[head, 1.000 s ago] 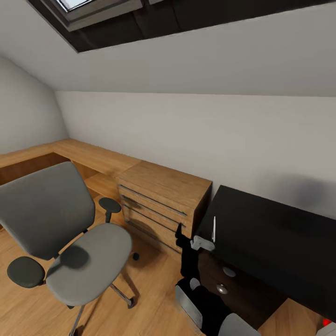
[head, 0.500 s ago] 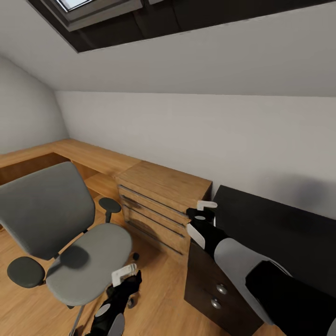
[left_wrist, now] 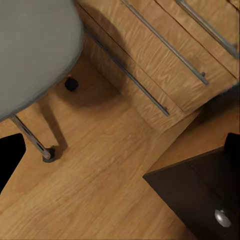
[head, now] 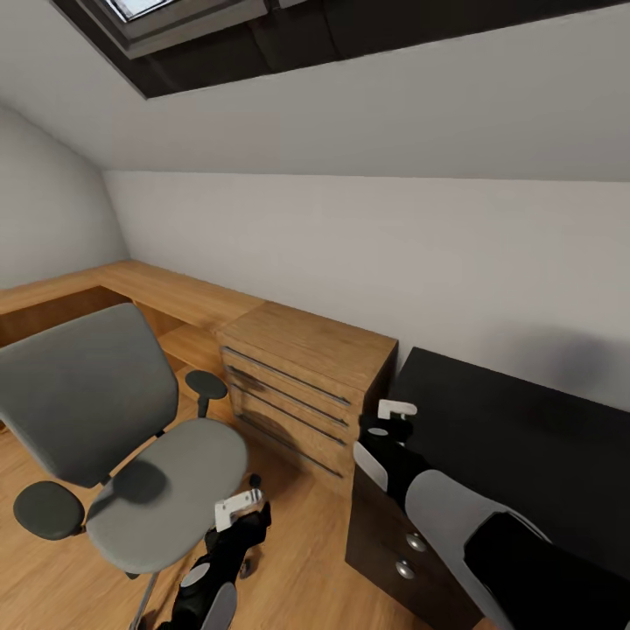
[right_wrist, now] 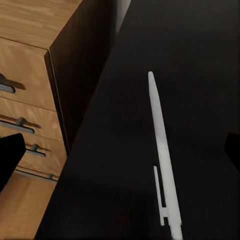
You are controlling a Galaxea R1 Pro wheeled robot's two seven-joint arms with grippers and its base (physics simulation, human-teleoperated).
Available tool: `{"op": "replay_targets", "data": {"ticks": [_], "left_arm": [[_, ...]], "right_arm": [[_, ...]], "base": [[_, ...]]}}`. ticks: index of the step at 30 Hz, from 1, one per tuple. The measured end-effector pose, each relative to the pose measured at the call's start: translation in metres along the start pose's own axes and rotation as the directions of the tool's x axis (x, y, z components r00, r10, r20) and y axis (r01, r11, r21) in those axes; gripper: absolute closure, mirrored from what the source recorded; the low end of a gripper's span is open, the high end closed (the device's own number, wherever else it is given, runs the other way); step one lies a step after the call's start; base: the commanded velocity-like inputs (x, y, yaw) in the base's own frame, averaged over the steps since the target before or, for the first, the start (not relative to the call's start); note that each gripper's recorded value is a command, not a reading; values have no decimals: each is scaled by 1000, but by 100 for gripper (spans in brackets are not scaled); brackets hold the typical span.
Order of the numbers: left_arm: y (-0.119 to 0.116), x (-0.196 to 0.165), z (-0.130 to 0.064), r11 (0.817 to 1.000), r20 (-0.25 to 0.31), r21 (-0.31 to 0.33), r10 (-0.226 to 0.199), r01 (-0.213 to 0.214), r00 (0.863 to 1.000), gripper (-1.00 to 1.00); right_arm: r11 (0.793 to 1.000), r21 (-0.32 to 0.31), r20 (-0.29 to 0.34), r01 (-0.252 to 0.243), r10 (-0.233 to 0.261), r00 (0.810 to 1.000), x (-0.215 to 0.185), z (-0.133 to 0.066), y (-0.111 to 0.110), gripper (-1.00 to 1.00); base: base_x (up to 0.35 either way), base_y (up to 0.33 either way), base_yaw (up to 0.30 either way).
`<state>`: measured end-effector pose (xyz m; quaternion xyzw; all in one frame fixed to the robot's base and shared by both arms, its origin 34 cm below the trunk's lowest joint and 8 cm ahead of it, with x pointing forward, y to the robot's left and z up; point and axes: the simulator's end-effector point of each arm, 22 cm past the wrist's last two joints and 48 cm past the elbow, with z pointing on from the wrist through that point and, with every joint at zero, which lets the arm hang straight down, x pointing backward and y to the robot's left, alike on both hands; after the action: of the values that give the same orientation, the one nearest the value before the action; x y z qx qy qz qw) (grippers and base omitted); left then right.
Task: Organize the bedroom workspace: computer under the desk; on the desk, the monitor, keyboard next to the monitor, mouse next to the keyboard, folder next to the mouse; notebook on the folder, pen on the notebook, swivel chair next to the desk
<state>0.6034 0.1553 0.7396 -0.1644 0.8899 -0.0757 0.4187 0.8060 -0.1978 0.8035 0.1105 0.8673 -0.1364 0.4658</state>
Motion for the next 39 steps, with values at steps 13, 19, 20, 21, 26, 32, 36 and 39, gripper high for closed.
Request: {"op": "replay_targets", "data": {"ticks": [13, 19, 20, 21, 26, 32, 36, 39], "left_arm": [[-2, -46, -26, 999, 113, 41, -15, 11, 993, -100], [0, -40, -20, 999, 114, 41, -15, 10, 993, -100], [1, -38, -19, 999, 112, 41, -16, 11, 994, -100], [1, -37, -18, 999, 111, 42, -16, 12, 994, -100], [2, -29, -13, 999, 106, 44, -16, 11, 994, -100], [4, -10, -6, 999, 54, 45, 6, -8, 999, -100], [5, -1, -1, 999, 40, 46, 11, -13, 999, -100], [7, 3, 2, 999, 37, 46, 12, -14, 999, -100]], "right_arm": [[991, 128, -22, -26, 29, 999, 4, 0, -30, -100], [991, 131, -30, -15, 19, 999, 14, 8, -33, -100], [991, 131, -30, -15, 19, 999, 16, 9, -33, -100], [992, 127, -31, -14, 18, 999, 18, 10, -32, -100], [996, 89, -33, -15, 18, 999, 25, 16, -25, -100], [996, 87, -26, -16, 18, 999, 31, 31, -39, -100], [998, 62, -23, -14, 16, 1000, 35, 40, -42, -100], [998, 65, -22, -15, 17, 1000, 39, 50, -56, -100]], "base": [[0, 0, 0], [0, 0, 0], [0, 0, 0], [0, 0, 0], [0, 0, 0], [0, 0, 0], [0, 0, 0], [0, 0, 0]]}}
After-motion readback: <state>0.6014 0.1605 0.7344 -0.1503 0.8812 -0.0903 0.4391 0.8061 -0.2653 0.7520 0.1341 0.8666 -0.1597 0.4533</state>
